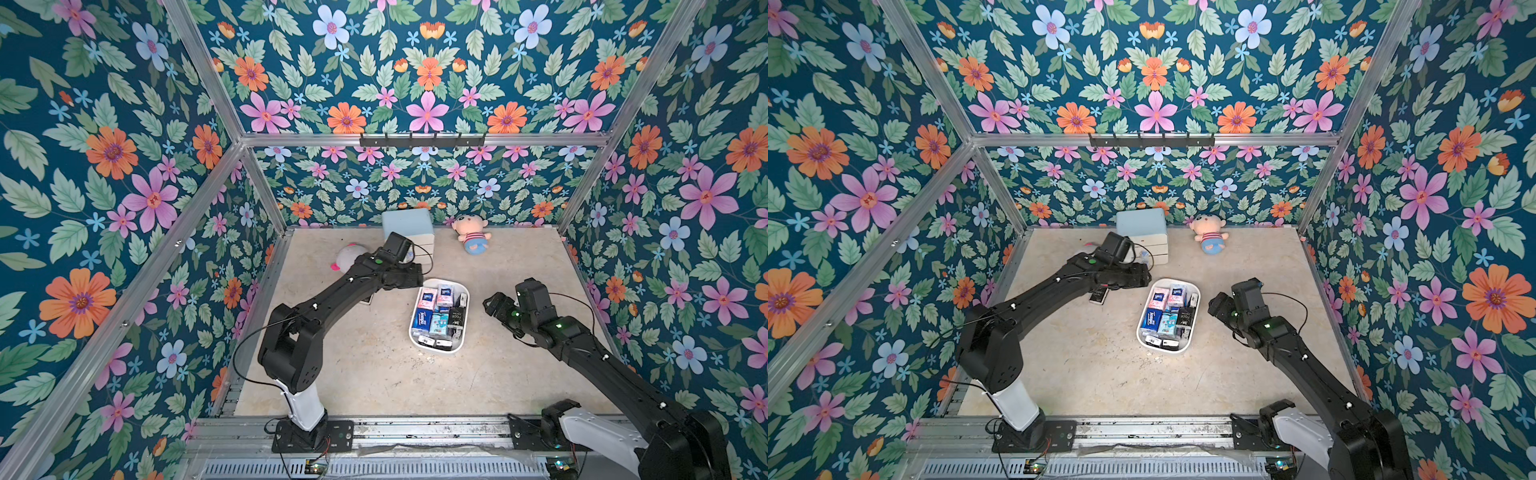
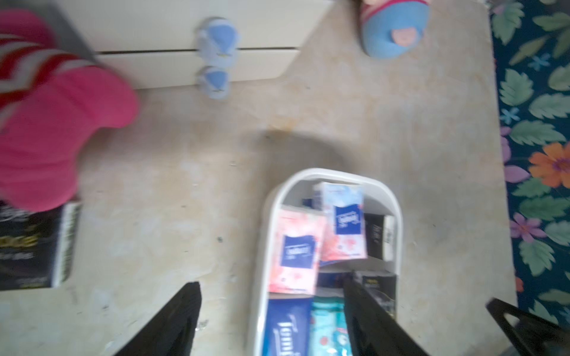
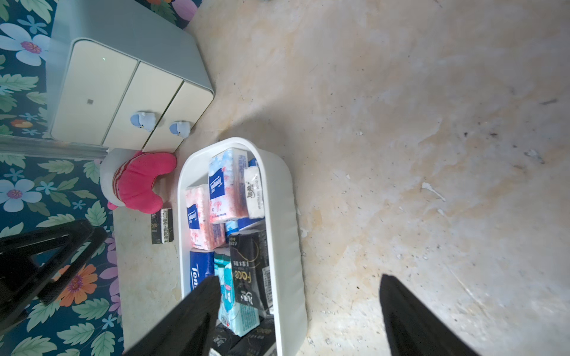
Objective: Put the pocket tissues into the storage box
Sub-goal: Pick up the pocket tissues from the center of the board.
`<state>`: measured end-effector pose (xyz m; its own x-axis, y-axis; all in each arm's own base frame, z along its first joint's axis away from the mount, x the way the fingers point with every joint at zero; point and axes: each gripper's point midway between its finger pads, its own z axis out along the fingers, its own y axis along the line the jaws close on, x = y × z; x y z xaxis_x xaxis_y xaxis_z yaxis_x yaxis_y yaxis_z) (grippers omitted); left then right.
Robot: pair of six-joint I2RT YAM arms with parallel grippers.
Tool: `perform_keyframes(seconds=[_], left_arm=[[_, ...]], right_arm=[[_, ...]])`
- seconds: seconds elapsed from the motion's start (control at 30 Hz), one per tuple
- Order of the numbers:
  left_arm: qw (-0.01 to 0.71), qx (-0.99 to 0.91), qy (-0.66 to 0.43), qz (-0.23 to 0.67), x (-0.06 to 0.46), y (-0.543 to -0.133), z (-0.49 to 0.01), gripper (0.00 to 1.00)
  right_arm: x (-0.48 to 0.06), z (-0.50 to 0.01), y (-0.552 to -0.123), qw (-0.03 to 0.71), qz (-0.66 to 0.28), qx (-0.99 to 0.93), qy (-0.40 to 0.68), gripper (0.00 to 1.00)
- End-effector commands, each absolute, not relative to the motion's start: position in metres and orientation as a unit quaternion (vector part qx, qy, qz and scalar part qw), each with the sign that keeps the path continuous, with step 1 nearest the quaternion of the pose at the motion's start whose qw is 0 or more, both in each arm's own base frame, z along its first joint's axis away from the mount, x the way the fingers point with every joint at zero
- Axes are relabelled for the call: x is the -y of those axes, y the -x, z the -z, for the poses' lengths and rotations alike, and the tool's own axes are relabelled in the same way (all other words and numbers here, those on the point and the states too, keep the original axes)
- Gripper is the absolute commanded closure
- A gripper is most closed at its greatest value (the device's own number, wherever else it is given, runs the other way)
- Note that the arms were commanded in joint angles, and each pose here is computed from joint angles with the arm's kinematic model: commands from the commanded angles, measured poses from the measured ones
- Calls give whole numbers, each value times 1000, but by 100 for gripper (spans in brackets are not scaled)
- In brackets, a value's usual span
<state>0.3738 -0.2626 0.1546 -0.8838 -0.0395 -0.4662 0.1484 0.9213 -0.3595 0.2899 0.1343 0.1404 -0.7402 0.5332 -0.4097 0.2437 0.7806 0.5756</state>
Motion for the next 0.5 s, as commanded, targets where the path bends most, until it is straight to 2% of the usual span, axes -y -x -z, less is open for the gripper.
perform_keyframes(seconds=[0.0, 0.27, 0.47], left_arm=[[249, -957, -24, 150, 225, -381, -142, 19], [219, -975, -23, 13, 140, -396, -87, 12], [200, -978, -39, -32, 116, -411, -54, 10]], right_arm=[[-140, -148, -298, 301, -259, -895, -205, 14], [-142, -152, -303, 299, -255, -897, -201, 13], [-141, -143, -301, 286, -248, -902, -206, 13]])
